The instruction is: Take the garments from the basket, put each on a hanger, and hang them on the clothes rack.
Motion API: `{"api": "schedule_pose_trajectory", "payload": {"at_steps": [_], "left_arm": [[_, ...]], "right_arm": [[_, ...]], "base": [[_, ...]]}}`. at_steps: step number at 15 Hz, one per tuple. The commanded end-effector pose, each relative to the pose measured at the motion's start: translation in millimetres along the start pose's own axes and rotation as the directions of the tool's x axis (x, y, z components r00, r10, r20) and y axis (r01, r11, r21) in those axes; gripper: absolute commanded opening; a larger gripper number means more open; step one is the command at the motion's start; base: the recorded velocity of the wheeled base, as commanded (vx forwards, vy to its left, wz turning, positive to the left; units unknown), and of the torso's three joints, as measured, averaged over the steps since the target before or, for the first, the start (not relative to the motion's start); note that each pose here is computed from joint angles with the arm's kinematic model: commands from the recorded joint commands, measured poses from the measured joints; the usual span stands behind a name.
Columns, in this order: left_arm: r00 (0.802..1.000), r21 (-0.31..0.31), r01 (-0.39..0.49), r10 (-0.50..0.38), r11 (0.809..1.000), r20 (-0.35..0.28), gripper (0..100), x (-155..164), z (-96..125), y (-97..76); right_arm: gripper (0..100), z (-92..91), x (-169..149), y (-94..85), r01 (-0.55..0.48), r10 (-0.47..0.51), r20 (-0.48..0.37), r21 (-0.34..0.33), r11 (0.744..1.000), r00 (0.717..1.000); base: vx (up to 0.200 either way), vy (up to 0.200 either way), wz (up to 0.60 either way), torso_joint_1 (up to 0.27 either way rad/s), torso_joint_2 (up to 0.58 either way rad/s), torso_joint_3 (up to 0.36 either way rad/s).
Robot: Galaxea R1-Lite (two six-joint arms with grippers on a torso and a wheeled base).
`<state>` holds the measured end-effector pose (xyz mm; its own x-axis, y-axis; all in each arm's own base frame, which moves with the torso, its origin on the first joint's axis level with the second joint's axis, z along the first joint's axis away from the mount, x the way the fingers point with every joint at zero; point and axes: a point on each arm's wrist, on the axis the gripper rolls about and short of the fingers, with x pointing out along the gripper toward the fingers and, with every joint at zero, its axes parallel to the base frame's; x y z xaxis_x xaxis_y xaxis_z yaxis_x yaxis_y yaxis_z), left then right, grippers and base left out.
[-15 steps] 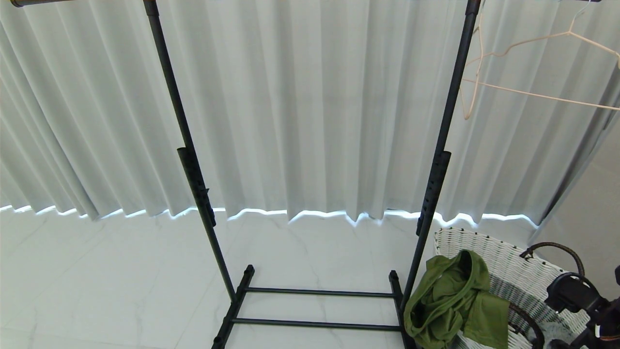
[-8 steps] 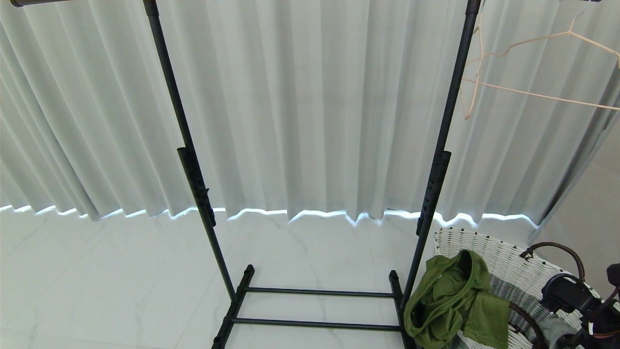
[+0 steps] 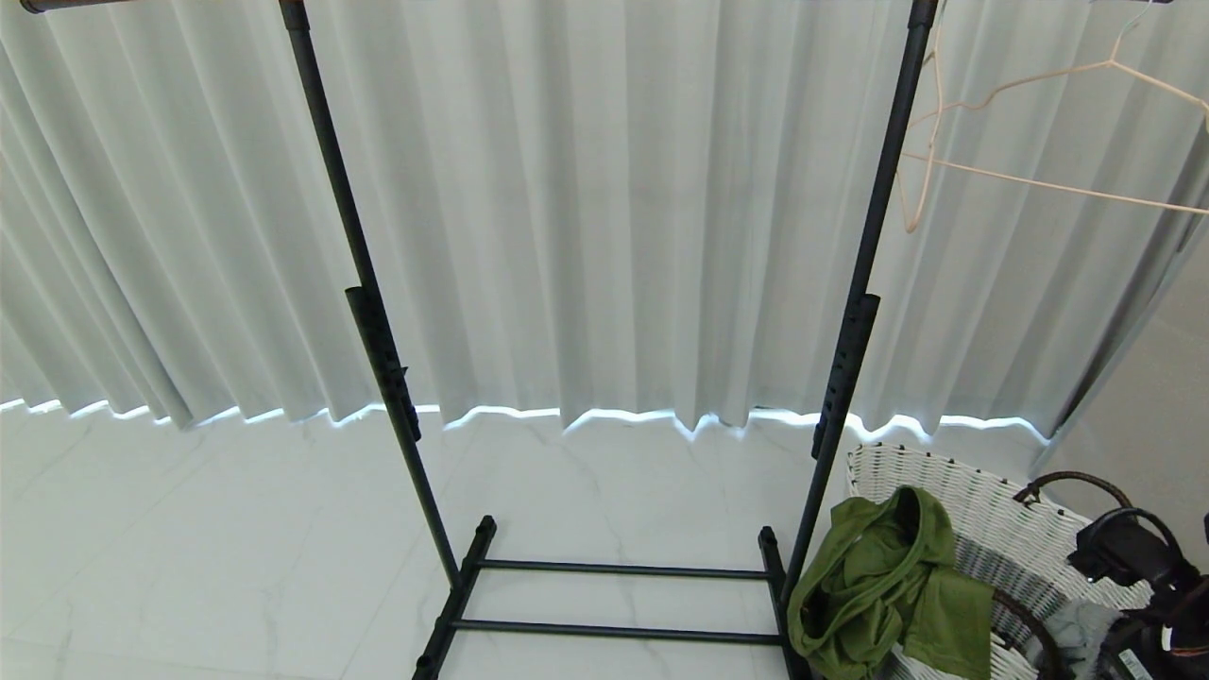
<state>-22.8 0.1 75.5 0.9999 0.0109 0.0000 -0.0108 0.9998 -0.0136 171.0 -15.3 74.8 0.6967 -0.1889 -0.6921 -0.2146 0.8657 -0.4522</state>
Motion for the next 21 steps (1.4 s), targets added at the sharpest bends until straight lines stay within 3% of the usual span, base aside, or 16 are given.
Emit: {"api": "schedule_pose_trajectory", "payload": {"at_steps": [1, 2, 7, 10, 17, 21], "left_arm": [[1.0, 0.0, -0.001, 0.001, 1.0, -0.003, 100, 0, 0, 0.0], [1.0, 0.0, -0.001, 0.001, 1.0, -0.002, 100, 0, 0, 0.0], [1.0, 0.014, 0.0, 0.0, 1.0, -0.003, 100, 0, 0, 0.0], [1.0, 0.061, 0.006, -0.006, 0.998, -0.002, 100, 0, 0, -0.2], [1.0, 0.076, 0.006, -0.006, 0.997, -0.002, 100, 0, 0, -0.2], [1.0, 0.073, 0.006, -0.006, 0.997, -0.002, 100, 0, 0, -0.2]], "right_arm": [[0, 8.1, -28, 1.1, 0.015, -0.024, 0.142, 0.065, 0.998, 0.99], [0, 9.7, -50, -0.1, 0.014, -0.046, 0.224, 0.141, 0.99, 0.973], [0, -7.9, -117, -5.6, 0.026, -0.141, 0.377, 0.293, 0.956, 0.916], [0, -25.2, -138, -1.5, 0.041, -0.174, 0.427, 0.303, 0.952, 0.887], [0, -34.0, -151, 0.3, 0.038, -0.171, 0.428, 0.301, 0.953, 0.888], [0, -35.2, -151, 1.0, 0.036, -0.168, 0.429, 0.299, 0.953, 0.887]], "base": [[0.0, 0.0, 0.0, 0.0, 0.0, 0.0], [0.0, 0.0, 0.0, 0.0, 0.0, 0.0], [0.0, 0.0, 0.0, 0.0, 0.0, 0.0], [-0.133, 0.0, 0.0, 0.003, 0.0, 0.002], [-0.2, 0.0, 0.0, 0.006, 0.0, 0.003], [0.0, 0.0, 0.0, 0.0, 0.0, 0.0]]}}
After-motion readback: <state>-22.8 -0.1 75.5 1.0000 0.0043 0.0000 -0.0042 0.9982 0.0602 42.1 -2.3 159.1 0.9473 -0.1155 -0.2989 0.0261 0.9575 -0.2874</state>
